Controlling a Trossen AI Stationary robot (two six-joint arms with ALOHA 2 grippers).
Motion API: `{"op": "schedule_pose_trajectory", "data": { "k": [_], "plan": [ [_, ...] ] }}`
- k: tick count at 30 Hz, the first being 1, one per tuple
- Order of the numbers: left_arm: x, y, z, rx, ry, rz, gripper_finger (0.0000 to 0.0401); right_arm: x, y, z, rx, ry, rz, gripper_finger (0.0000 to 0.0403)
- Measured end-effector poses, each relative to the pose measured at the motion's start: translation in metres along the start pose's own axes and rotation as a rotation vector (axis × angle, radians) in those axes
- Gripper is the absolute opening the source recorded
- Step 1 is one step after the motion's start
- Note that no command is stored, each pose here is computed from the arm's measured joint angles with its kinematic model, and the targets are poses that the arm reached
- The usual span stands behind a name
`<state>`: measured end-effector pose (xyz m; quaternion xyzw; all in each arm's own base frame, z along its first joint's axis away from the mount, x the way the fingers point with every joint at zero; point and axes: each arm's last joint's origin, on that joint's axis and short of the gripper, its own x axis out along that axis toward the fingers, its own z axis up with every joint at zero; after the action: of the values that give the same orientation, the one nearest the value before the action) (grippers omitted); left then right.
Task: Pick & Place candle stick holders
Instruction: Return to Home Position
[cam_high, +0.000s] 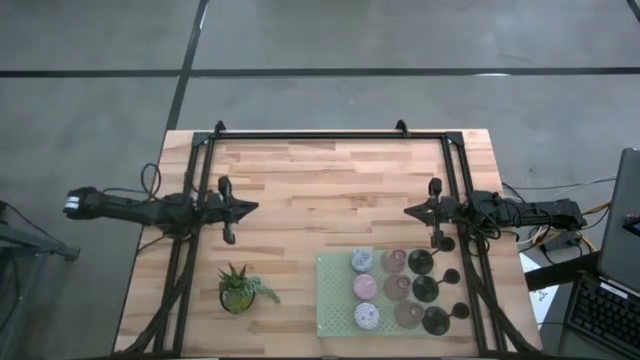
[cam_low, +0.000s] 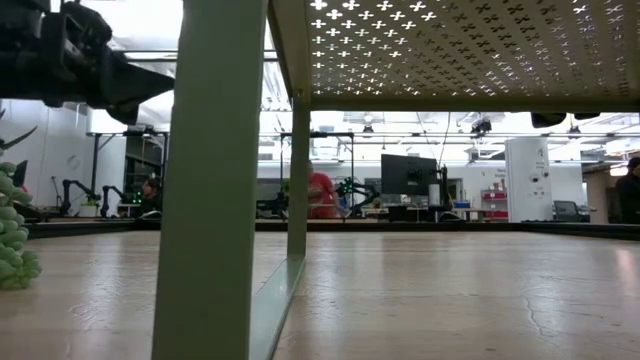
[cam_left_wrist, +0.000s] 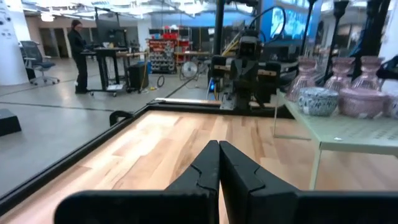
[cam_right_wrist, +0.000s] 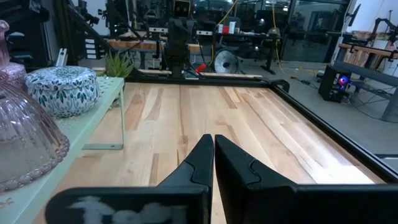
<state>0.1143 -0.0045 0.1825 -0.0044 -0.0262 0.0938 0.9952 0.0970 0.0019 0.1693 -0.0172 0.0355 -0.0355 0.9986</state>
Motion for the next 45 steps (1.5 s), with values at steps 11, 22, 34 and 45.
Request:
{"op": "schedule_pose_trajectory", "data": {
  "k": [11,22,34,45],
  "plan": [
    [-0.011,0.003,-0.005,0.001,-0.044,-0.002,0.0010,0.000,0.000,0.000,0.001,0.000,0.000,0.0008],
    [-0.017,0.006,-0.010,0.014,-0.001,0.012,0.0010,0.000,0.000,0.000,-0.001,0.001,0.000,0.0008],
    [-0.016,0.007,-0.011,0.031,0.013,0.051,0.0010,0.000,0.000,0.000,0.001,0.000,0.000,0.0008],
    [-0.016,0.007,-0.012,0.032,0.016,0.051,0.0010,0.000,0.000,0.000,-0.001,0.000,0.000,0.0008]
  ]
}}
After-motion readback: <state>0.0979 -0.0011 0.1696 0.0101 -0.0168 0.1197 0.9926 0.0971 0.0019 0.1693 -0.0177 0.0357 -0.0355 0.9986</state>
